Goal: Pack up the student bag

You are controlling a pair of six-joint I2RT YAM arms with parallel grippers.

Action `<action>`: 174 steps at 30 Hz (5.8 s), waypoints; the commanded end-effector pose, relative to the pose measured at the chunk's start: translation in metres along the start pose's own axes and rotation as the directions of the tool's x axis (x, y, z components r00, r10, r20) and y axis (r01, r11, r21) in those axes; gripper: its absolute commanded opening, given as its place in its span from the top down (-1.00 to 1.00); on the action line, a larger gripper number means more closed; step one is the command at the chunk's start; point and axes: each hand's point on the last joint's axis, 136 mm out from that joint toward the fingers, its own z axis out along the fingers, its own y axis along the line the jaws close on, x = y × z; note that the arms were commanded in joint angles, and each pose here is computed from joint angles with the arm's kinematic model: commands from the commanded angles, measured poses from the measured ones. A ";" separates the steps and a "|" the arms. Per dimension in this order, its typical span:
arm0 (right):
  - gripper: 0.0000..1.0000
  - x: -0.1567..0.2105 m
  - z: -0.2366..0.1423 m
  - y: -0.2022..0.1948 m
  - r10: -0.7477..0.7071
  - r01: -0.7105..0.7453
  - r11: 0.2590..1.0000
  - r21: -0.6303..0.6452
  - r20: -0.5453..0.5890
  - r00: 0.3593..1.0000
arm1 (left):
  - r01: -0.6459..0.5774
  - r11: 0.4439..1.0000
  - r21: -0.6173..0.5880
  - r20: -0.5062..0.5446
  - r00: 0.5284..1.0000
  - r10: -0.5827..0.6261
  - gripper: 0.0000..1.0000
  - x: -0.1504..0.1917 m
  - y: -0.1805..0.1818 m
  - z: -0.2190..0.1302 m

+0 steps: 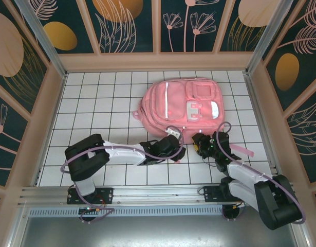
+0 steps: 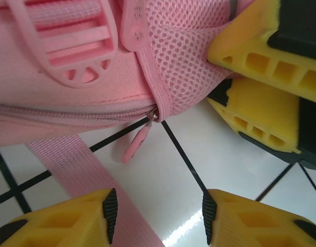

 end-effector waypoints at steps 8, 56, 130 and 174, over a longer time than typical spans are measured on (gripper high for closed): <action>0.14 -0.002 0.000 0.022 -0.036 0.036 0.998 -0.053 -0.007 0.999 | -0.066 0.995 -0.077 0.032 0.997 0.069 0.10 -0.008 0.005 0.026; 1.00 -0.034 0.019 0.002 0.013 -0.019 0.997 0.071 0.081 0.997 | -0.040 0.955 -0.294 -0.049 0.998 0.027 1.00 -0.008 0.062 0.008; -0.28 0.009 0.033 0.062 -0.072 0.077 0.994 0.082 -0.056 0.996 | -0.035 0.997 -0.072 -0.168 0.985 0.023 1.00 -0.014 0.042 -0.007; 1.00 -0.075 0.009 0.043 -0.337 0.327 0.891 0.316 -0.024 0.941 | 0.104 0.950 -0.296 -0.077 0.988 -0.133 1.00 -0.067 0.205 -0.073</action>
